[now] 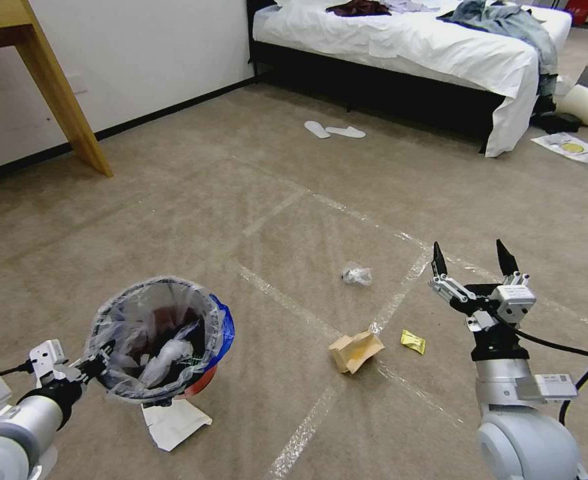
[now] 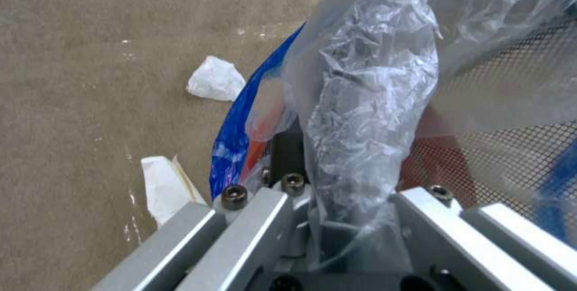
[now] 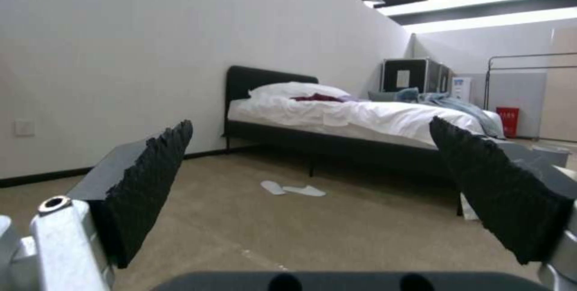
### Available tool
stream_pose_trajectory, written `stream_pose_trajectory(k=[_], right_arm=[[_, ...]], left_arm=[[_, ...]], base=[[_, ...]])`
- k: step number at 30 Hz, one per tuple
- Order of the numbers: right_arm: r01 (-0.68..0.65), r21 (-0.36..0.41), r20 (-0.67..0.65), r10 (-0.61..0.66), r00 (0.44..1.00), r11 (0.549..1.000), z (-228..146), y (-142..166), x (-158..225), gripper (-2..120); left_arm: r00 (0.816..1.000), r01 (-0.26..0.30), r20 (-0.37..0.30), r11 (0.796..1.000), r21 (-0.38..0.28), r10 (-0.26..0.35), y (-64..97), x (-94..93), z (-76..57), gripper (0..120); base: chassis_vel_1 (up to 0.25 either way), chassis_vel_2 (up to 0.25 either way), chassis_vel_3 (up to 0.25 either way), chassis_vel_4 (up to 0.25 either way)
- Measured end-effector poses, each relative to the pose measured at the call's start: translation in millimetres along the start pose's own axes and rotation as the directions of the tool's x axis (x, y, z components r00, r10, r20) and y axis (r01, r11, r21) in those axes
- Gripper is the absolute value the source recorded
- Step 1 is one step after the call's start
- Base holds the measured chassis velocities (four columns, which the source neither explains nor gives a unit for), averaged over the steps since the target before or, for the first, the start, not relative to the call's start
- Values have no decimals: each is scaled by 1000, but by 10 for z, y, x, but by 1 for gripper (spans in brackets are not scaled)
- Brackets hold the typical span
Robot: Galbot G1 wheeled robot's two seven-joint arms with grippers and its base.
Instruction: Pick up the trash bin and place the garbage on the floor into it.
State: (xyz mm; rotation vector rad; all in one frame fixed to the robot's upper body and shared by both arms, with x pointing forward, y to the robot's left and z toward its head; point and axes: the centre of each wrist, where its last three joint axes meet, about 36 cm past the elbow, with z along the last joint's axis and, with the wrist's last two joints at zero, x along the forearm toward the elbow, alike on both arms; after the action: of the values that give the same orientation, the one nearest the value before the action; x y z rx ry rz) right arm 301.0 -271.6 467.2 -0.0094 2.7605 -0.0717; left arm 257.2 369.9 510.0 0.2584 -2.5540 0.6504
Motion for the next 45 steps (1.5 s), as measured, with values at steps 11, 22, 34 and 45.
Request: stream_pose_trajectory(k=[11, 22, 34, 45], right_arm=[[-88, -114, -150, 71, 986, 990, -5, 96, -68, 100], [-482, -258, -848, 43, 528, 838, 260, 174, -354, 100], [-611, -173, -980, -73, 185, 773, 1650, 620, -782, 100], [-590, -158, -986, -90, 144, 792, 2058, 904, -1022, 100]], left_arm=[[1000, 3, -4, 1000, 9, -3, 5, -2, 31, 1], [1000, 9, -11, 1000, 5, -9, 3, 1, 59, 1], [999, 27, -23, 999, 17, -26, 35, -29, 121, 1], [999, 43, -22, 999, 20, -42, 69, -8, 127, 1]], base=[[0, 0, 0, 0], [0, 0, 0, 0], [0, 0, 0, 0], [0, 0, 0, 0]])
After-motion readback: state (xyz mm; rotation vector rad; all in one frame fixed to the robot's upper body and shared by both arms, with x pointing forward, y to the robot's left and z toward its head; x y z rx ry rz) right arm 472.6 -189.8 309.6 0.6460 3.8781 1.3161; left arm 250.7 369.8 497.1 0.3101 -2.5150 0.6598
